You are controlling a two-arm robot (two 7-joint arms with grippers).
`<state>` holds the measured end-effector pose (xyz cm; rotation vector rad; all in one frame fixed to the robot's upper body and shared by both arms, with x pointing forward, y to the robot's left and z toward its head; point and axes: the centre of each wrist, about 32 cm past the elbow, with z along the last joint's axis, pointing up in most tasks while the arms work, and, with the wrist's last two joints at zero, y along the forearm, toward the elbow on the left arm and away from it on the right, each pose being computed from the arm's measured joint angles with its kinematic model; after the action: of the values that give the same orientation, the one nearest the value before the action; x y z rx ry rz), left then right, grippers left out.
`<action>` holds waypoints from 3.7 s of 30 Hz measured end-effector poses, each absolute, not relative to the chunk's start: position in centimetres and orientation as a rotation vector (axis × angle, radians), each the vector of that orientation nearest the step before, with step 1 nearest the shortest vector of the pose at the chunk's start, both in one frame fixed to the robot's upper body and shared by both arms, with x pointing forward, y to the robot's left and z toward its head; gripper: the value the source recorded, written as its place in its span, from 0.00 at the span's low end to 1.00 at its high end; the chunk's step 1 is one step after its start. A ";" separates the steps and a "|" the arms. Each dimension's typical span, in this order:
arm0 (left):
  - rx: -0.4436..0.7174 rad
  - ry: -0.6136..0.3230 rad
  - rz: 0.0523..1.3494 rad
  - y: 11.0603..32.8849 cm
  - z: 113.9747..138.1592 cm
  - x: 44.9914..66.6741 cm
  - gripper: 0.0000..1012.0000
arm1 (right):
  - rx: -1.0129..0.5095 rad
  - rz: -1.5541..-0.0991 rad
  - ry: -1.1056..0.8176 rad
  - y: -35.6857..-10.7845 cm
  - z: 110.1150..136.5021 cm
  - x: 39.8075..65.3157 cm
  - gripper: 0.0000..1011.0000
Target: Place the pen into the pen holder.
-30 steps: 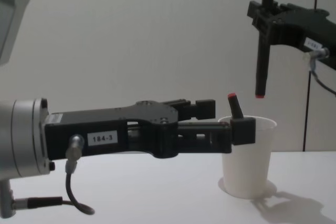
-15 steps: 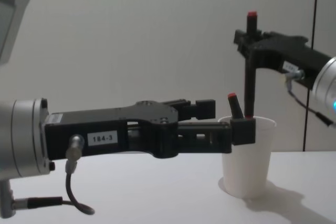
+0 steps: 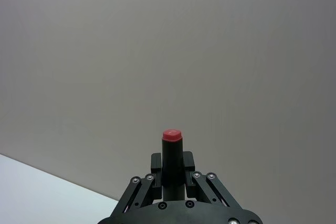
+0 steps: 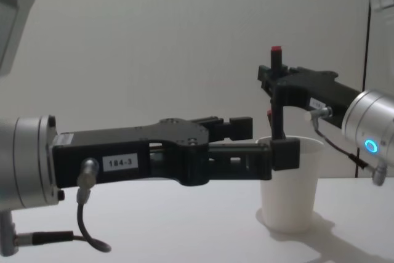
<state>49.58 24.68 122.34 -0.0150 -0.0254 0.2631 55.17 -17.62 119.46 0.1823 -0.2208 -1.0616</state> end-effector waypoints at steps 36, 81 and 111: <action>-0.015 -0.025 0.263 24.7 122.3 49.6 0.99 | 0.177 -1.093 -0.170 -17.9 119.2 54.9 0.99; 0.028 -0.076 0.511 23.4 121.7 49.5 0.99 | 0.090 -1.230 -0.092 -22.9 119.0 47.3 0.99; 0.063 -0.180 0.877 21.3 120.9 49.3 0.99 | 0.025 -1.231 -0.075 -23.7 118.9 44.3 0.99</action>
<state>49.34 21.26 120.90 0.0633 -0.1800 0.8775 44.33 -23.72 118.88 0.0254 -0.0746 -1.2306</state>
